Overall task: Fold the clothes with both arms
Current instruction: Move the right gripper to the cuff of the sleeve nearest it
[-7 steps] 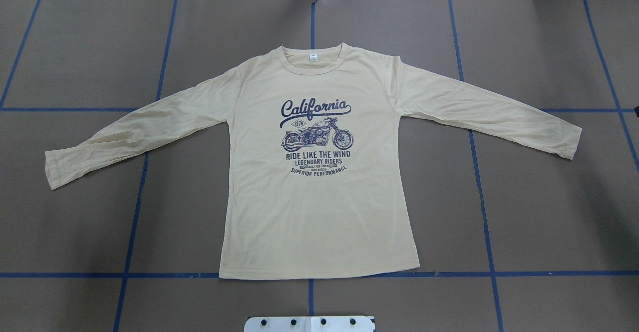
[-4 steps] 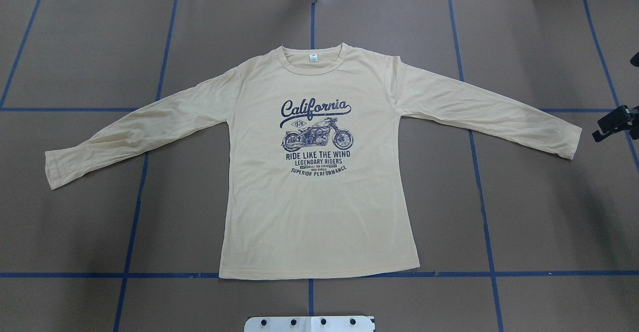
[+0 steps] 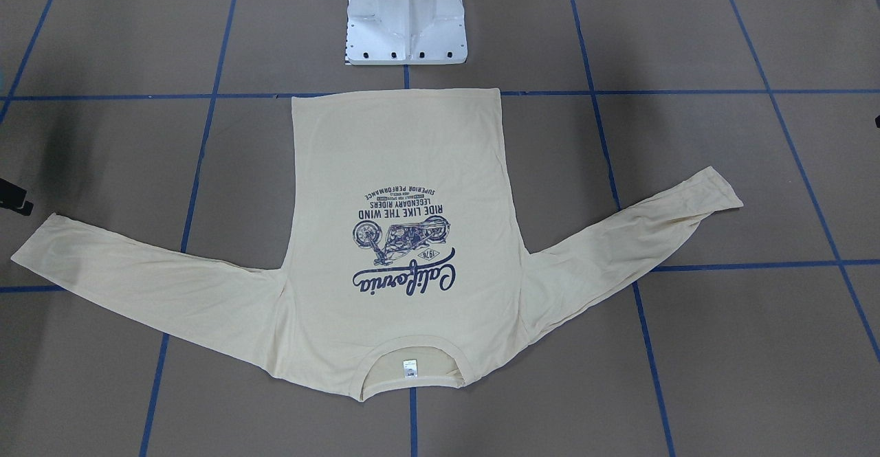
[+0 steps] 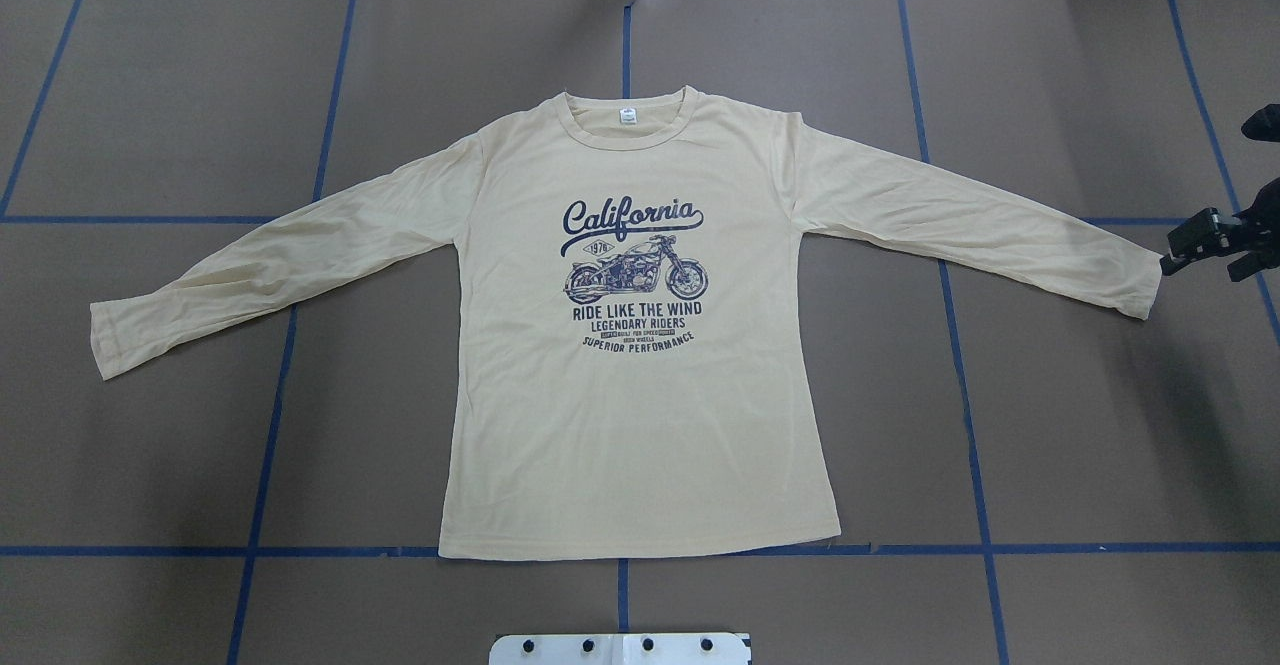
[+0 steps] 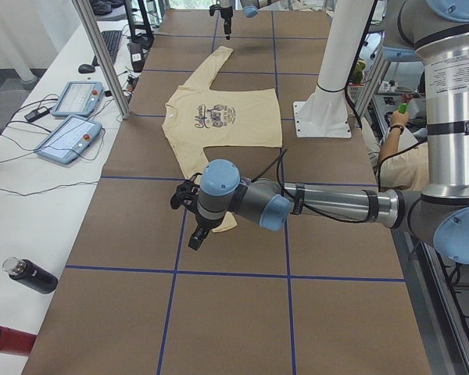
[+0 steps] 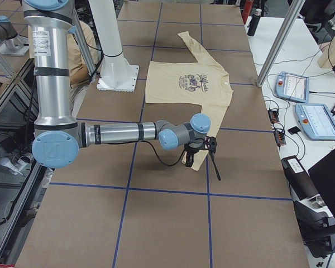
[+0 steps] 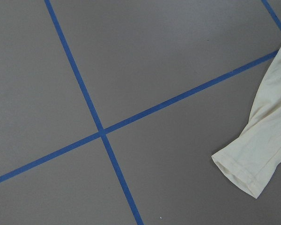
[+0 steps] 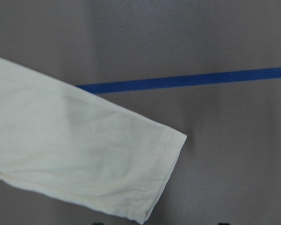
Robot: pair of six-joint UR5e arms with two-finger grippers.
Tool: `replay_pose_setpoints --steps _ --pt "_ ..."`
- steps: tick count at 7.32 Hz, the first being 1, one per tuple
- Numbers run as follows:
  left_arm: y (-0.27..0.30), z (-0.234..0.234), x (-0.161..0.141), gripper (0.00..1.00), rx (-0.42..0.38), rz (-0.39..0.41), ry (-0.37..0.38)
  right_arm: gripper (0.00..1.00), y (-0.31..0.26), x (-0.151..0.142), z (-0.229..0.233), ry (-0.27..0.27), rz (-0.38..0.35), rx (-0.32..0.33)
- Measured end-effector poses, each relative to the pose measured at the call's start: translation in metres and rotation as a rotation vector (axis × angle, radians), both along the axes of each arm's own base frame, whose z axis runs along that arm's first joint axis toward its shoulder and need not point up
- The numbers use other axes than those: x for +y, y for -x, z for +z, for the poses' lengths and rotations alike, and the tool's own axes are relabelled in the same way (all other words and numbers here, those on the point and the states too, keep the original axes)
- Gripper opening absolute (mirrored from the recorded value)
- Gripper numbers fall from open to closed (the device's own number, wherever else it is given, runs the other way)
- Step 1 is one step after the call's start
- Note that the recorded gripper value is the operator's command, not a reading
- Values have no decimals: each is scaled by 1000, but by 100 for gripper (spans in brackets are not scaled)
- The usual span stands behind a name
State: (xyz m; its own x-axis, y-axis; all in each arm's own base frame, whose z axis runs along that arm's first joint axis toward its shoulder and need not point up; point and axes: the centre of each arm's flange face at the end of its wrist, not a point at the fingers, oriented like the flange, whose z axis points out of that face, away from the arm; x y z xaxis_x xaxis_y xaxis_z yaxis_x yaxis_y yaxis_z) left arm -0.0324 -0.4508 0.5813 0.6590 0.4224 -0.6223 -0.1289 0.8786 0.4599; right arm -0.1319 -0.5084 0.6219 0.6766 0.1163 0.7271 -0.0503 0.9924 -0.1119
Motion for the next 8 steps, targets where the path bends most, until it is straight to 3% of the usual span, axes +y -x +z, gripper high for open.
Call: replay_pose_setpoints --steps 1,3,6,8 --pt "0 -1 0 100 0 1 -1 85 2 -6 10 10 47 -7" --pt "0 -2 -1 100 1 1 -4 78 7 -23 13 -32 81 2" --pt "0 -7 -1 100 2 1 -13 78 13 -40 26 -135 11 12" --pt "0 -9 -2 100 2 1 -19 78 14 -43 30 -158 -23 7"
